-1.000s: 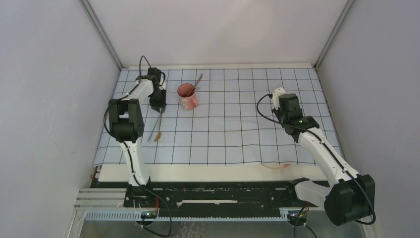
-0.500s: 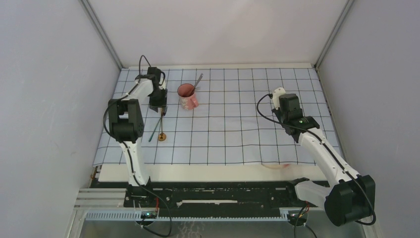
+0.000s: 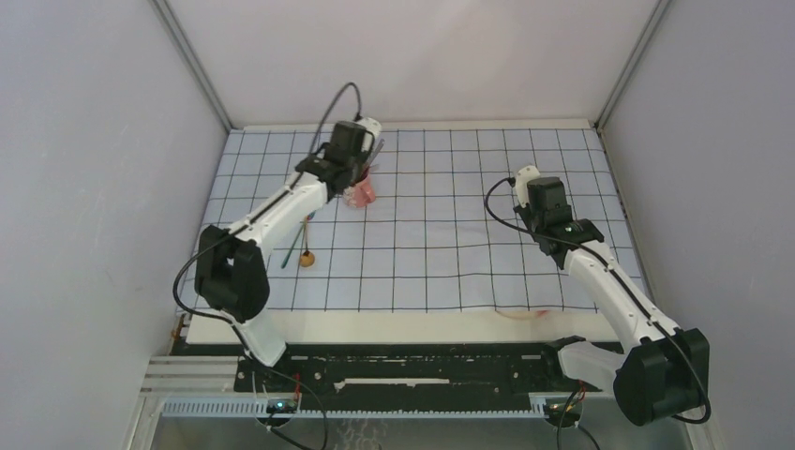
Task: Set the dinner table for one person
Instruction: Pick up the spoon from the napkin.
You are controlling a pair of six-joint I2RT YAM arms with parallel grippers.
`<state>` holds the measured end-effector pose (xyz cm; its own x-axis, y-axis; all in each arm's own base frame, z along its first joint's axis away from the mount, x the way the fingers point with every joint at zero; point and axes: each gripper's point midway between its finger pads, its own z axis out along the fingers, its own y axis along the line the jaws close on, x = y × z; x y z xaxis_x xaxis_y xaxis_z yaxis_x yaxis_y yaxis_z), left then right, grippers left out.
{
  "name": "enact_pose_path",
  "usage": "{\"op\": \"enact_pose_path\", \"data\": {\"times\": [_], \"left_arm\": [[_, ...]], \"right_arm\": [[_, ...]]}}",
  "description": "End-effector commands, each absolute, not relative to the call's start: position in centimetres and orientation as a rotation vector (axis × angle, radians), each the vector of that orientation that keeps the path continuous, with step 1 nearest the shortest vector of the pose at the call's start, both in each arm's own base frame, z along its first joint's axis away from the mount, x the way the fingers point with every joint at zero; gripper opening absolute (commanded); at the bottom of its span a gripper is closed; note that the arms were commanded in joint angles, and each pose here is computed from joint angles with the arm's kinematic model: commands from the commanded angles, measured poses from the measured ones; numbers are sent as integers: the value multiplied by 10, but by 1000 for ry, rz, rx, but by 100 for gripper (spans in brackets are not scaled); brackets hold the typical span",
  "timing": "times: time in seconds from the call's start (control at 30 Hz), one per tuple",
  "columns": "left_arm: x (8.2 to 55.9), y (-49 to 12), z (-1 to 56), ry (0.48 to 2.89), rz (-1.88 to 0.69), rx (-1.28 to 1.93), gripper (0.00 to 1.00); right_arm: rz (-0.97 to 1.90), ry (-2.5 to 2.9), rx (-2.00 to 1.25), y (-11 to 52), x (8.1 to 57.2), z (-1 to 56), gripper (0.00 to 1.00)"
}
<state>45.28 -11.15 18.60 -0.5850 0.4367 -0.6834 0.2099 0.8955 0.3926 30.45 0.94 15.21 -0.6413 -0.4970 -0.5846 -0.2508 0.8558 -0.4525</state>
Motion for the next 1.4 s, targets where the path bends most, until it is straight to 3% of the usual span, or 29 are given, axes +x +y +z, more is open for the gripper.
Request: {"op": "enact_pose_path", "data": {"times": [0.0, 0.4, 0.57, 0.87, 1.07, 1.37], "left_arm": [[461, -142, 200, 2015, 544, 591, 46], [457, -172, 205, 1694, 855, 640, 44], [447, -198, 190, 1738, 760, 637, 38], [428, -206, 224, 1716, 639, 518, 38], [439, -207, 207, 1672, 729, 534, 38], [448, -231, 186, 1777, 587, 546, 38]], "right_arm": [[-426, 2253, -516, 14, 312, 157, 14], [-450, 2234, -521, 12, 311, 166, 13], [-459, 2228, -538, 20, 316, 171, 13], [-480, 2224, -563, 25, 320, 176, 13], [-498, 2215, -571, 26, 319, 181, 13], [-561, 2211, -567, 17, 315, 190, 14]]}}
